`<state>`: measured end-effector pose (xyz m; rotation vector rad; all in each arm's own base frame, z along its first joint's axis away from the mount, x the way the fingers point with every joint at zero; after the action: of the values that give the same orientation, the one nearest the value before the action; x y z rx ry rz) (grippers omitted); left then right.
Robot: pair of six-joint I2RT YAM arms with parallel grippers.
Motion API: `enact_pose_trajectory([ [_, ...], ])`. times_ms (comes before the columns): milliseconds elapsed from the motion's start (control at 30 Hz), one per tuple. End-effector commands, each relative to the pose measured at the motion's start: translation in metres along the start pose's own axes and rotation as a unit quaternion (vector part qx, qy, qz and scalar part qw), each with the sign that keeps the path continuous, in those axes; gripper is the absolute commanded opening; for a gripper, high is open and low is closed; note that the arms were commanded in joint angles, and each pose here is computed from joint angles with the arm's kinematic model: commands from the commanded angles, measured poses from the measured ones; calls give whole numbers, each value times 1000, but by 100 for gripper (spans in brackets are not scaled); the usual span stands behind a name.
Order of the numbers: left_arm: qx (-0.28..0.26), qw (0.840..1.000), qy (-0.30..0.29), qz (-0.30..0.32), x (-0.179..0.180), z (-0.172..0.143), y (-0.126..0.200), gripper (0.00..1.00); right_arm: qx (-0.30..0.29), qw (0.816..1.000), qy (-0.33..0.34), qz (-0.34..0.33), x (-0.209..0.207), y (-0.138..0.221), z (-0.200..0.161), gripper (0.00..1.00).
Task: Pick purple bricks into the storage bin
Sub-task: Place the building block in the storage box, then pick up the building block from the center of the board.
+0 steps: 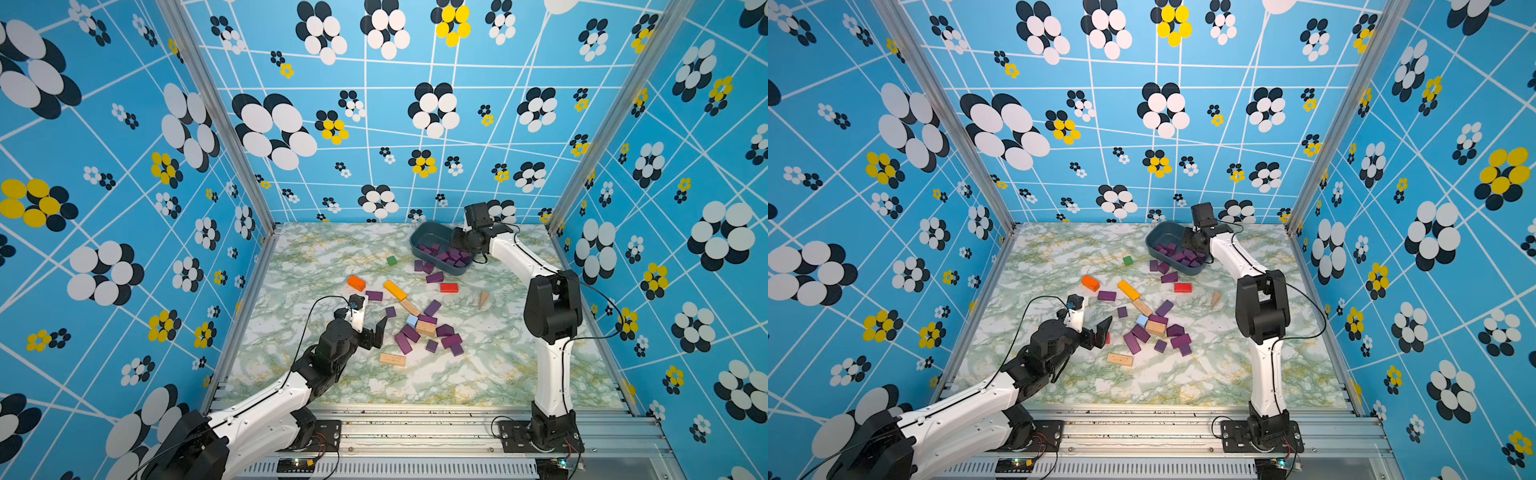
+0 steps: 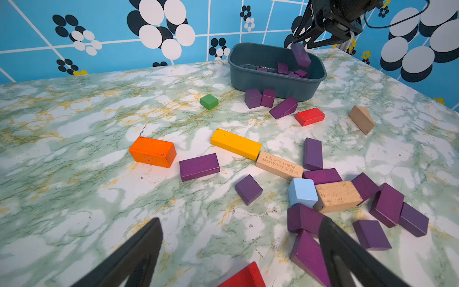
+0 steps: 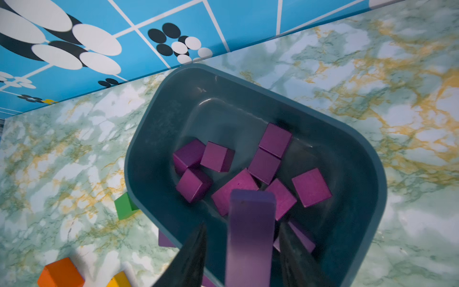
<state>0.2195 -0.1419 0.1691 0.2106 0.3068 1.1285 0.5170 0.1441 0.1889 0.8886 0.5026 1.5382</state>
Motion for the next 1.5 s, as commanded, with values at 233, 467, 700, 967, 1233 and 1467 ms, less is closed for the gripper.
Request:
enact_pose_trajectory([
  [233, 56, 997, 39, 25, 15, -12, -10, 99, -63, 996, 61, -9, 3, 83, 4, 69],
  [467, 90, 992, 64, 59, 27, -11, -17, 99, -76, 994, 78, 18, -12, 158, -52, 75],
  [700, 129, 986, 90, 53, 25, -6, -31, 99, -117, 989, 82, 39, -36, 195, -109, 83],
  [967, 169, 980, 101, 0, 3, -7, -63, 99, -121, 985, 99, 72, -50, 183, -160, 93],
  [1233, 253, 960, 116, -17, -19, -19, -101, 94, -144, 975, 71, 152, -57, 177, -208, 99],
  [1467, 287, 951, 111, 19, -21, -28, -119, 91, -207, 946, 81, 236, -52, 190, -225, 99],
])
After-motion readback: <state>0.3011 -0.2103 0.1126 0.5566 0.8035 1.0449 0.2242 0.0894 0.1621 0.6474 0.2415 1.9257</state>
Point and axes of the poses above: each gripper's point midway between its finger pads, its own y axis back along the fingers, its own x axis along the line the jaws close on, z = x × y, the point moved 7 cm from there along y, back along the fingers, and after that the axes turned 3 degrees about y, right-handed, at the moved point
